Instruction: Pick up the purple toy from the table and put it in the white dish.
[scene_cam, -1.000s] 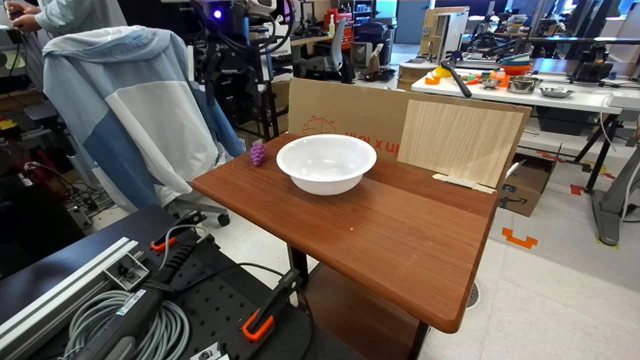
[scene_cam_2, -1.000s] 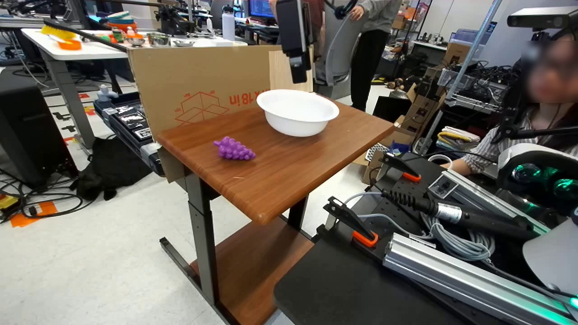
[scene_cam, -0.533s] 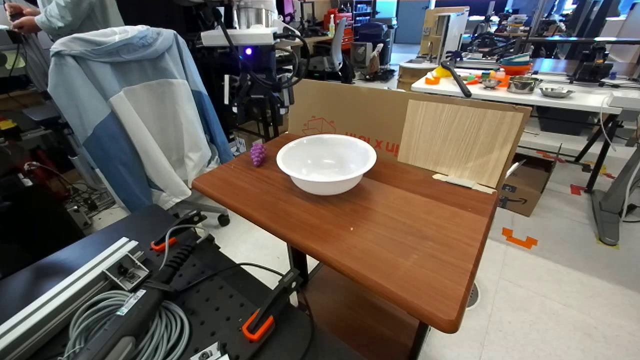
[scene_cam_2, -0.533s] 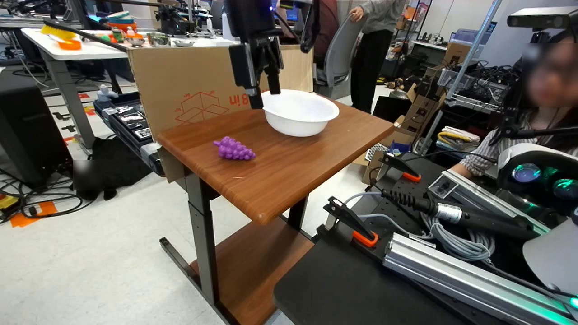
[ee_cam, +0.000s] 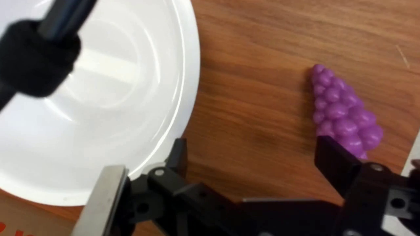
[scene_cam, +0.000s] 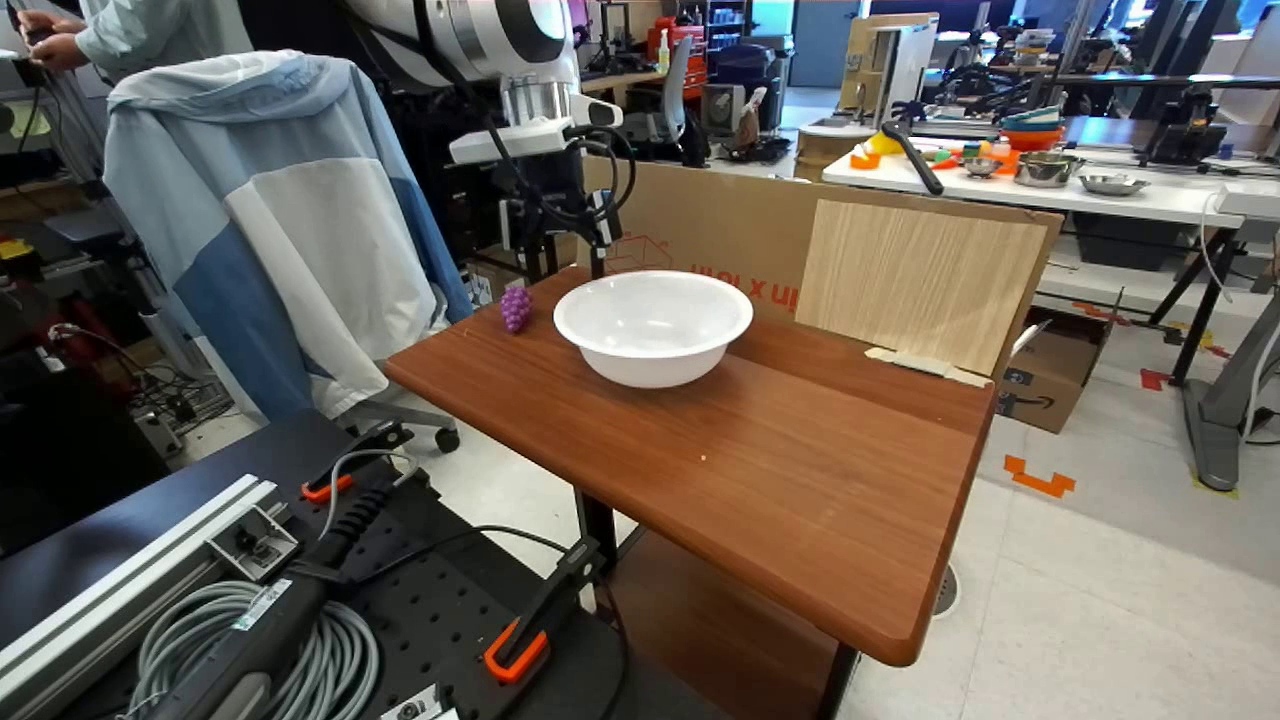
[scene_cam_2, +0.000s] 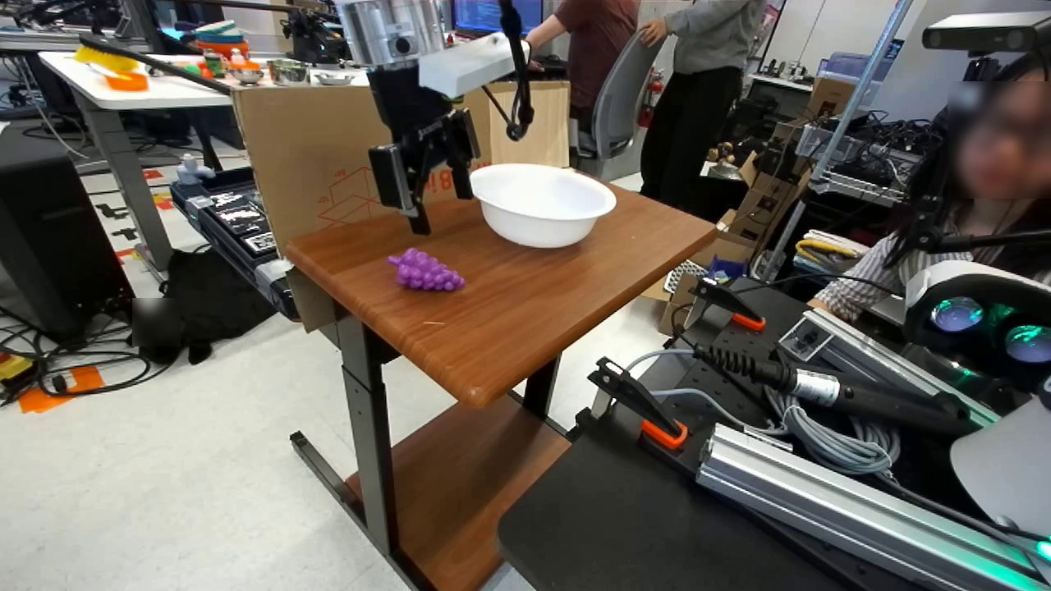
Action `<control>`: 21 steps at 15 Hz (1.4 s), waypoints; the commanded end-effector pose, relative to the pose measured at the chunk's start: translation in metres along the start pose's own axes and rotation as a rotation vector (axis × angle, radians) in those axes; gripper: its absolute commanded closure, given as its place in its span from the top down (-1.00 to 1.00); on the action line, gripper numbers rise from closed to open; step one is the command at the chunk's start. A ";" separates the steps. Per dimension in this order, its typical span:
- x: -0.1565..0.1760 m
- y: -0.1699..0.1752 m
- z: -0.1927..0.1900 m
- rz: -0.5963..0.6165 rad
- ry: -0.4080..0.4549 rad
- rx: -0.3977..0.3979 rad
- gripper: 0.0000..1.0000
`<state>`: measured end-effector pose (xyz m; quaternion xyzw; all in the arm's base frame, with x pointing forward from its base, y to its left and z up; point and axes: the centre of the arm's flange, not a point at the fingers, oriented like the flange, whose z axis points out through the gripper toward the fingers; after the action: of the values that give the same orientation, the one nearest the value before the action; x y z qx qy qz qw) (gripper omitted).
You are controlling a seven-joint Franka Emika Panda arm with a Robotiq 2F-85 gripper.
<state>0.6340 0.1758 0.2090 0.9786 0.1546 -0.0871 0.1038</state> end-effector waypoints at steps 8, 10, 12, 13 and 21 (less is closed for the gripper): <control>0.038 -0.067 -0.041 -0.012 0.126 -0.097 1.00; 0.033 -0.070 -0.048 -0.007 0.139 -0.083 1.00; 0.028 -0.071 -0.052 0.002 0.134 -0.045 1.00; 0.024 -0.074 -0.048 0.000 0.119 -0.019 1.00; -0.010 -0.105 -0.023 -0.078 0.040 0.101 1.00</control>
<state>0.6130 0.2860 0.2100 0.9780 0.1816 -0.0703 0.0742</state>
